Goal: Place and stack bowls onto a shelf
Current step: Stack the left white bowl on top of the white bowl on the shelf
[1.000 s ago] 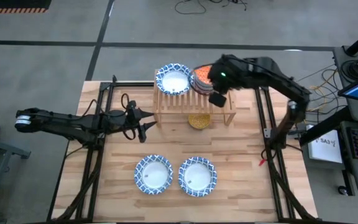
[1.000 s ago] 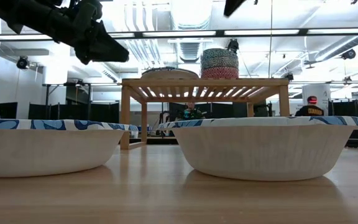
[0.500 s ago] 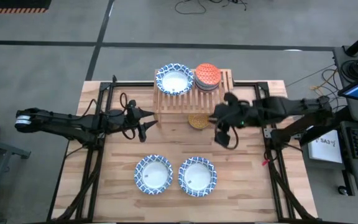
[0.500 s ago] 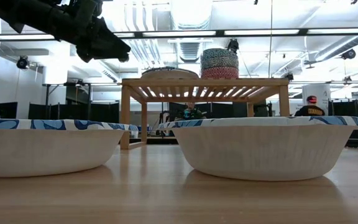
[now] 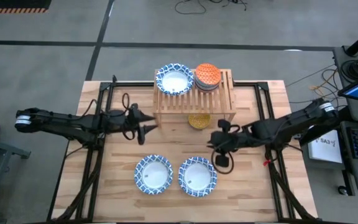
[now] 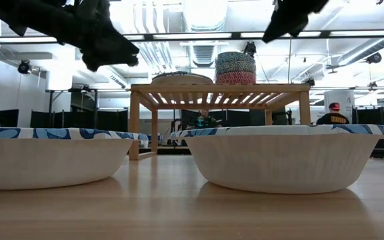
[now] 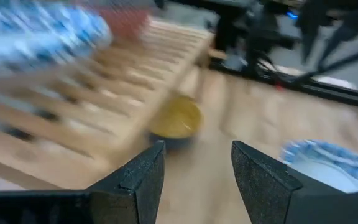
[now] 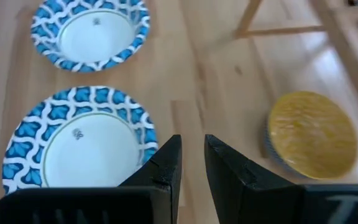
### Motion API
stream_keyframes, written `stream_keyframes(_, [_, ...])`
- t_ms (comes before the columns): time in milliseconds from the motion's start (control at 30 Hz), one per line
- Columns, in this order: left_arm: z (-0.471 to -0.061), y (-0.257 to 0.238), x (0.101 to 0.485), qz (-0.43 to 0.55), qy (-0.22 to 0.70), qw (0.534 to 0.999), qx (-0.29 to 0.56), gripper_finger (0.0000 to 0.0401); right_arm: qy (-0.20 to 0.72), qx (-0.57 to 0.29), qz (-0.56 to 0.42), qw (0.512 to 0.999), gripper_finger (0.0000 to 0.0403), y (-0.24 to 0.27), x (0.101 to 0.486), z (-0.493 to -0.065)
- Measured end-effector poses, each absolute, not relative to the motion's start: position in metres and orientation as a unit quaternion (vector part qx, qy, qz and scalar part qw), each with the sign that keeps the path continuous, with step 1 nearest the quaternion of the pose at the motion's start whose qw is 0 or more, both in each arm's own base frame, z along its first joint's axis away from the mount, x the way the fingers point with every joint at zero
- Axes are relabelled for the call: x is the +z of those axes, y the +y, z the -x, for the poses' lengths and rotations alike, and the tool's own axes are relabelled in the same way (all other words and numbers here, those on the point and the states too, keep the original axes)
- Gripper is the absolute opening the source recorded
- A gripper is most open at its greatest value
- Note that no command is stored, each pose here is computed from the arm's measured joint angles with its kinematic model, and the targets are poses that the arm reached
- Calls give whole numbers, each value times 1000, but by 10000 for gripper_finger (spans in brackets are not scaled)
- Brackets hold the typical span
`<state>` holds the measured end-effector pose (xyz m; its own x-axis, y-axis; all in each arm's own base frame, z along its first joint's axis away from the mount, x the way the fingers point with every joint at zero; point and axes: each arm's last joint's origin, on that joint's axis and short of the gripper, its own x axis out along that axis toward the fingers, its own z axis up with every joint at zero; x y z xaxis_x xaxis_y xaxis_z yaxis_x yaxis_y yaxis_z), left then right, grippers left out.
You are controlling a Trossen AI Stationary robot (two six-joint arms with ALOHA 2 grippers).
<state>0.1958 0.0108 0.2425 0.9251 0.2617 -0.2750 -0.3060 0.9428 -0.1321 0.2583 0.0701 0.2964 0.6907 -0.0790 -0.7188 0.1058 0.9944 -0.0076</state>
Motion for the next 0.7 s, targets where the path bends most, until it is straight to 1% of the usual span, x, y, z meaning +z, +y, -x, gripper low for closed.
stream_keyframes(133, [-193, 6, 231, 166, 188, 963, 99, 168, 376, -30, -10, 926, 59, 79, 276, -256])
stream_keyframes(233, [-188, 2, 221, 225, 240, 938, 109, 168, 363, -14, -1, 932, 59, 83, 267, -254])
stream_keyframes(400, [-180, -10, 204, 292, 334, 889, 116, 168, 320, 9, 35, 947, 59, 84, 259, -255])
stream_keyframes(533, [-186, -26, 190, 306, 379, 867, 104, 168, 268, 29, 70, 960, 59, 85, 254, -257])
stream_keyframes(700, [-191, -53, 167, 279, 454, 842, 85, 168, 241, 37, 94, 965, 59, 85, 248, -257])
